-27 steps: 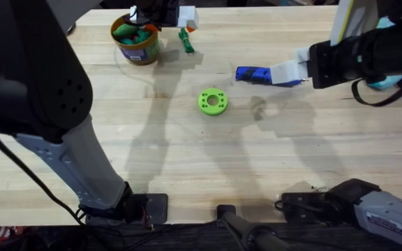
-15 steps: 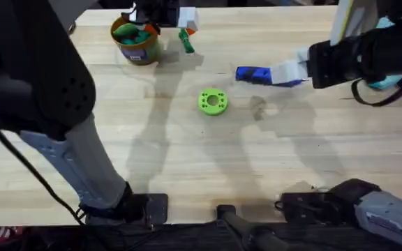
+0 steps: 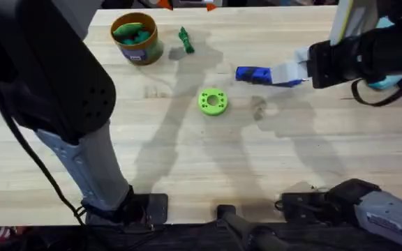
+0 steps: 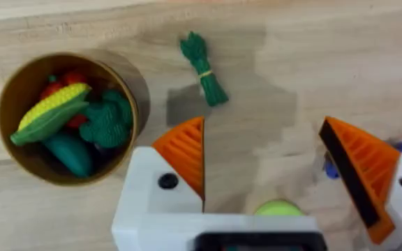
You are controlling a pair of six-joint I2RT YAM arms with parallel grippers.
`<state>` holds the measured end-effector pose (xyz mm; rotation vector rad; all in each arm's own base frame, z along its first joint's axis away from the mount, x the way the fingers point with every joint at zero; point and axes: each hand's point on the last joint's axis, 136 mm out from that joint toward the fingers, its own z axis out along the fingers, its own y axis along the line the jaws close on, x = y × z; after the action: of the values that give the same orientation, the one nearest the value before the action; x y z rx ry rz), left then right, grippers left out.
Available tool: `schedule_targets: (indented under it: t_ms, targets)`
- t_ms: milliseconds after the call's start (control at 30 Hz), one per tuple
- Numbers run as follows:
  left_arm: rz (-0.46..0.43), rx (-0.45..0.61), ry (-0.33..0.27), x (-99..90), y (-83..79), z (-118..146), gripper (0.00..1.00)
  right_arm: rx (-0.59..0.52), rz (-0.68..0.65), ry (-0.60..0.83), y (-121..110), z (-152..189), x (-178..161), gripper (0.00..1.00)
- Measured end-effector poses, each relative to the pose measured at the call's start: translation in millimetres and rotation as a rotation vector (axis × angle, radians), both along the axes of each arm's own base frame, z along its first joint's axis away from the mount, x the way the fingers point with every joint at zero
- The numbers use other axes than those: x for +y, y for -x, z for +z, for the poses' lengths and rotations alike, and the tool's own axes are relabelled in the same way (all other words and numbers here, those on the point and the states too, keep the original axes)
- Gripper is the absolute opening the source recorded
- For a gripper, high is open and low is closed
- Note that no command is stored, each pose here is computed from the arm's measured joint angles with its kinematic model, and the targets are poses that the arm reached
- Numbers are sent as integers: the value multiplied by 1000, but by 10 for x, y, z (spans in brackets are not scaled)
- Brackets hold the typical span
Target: Pick up the gripper from the table and insert it into the empty holder that is missing its gripper. Then pick up a screw, insert it into the mounting hole, and use the screwdriver to tighten it. Finally, clean up the table by picking up the vegetable and placing it into the bucket.
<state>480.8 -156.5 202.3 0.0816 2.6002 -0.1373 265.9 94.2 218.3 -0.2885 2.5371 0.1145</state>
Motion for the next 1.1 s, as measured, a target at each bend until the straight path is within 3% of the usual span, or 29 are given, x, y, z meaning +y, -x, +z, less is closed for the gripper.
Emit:
schedule_targets:
  t_ms: [133,333,500,1000,1100]
  targets:
    - [74,-8,14,44,-158,-126,978,0,0,0,-1,0,0,938]
    - [148,92,2,43,-307,-806,978,0,0,0,-1,0,0,938]
    - [200,160,1,32,-338,-1245,978,0,0,0,-1,0,0,938]
    - [302,198,25,95,-428,-1668,978,0,0,0,-1,0,0,938]
    - [318,197,31,139,-445,-1666,886,0,0,0,0,0,0,938]
